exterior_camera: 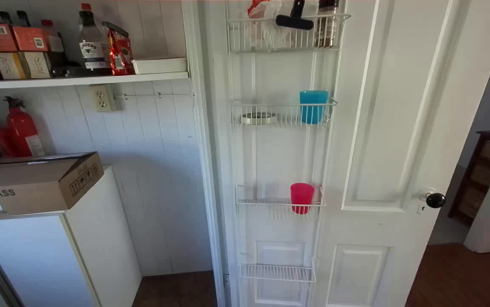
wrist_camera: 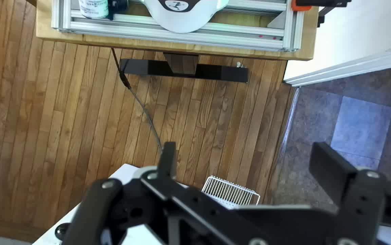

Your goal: Put the pink cup in the blue cup

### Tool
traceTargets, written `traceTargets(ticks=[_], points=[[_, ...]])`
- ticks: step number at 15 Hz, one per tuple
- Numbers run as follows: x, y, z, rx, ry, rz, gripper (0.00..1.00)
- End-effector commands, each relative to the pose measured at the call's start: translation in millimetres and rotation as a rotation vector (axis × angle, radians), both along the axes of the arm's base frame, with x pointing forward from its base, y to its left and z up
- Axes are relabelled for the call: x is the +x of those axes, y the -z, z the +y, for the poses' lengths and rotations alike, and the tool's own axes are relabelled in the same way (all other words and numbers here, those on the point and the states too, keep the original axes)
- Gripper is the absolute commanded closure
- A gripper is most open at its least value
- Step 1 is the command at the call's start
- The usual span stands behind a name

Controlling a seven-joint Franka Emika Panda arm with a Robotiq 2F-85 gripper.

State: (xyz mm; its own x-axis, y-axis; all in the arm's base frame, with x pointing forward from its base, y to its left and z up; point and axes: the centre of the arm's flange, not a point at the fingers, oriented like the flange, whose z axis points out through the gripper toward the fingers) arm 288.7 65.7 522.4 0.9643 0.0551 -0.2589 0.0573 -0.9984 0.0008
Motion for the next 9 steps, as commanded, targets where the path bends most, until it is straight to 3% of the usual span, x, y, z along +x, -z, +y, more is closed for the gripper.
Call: traceTargets(ticks=[1, 7, 9], points=[[0, 0, 0, 0.0, 0.0, 0.0, 0.0], [0, 0, 0, 0.0, 0.0, 0.0, 0.0], [7, 19, 7, 0.025, 0.002, 0.019, 0.0]])
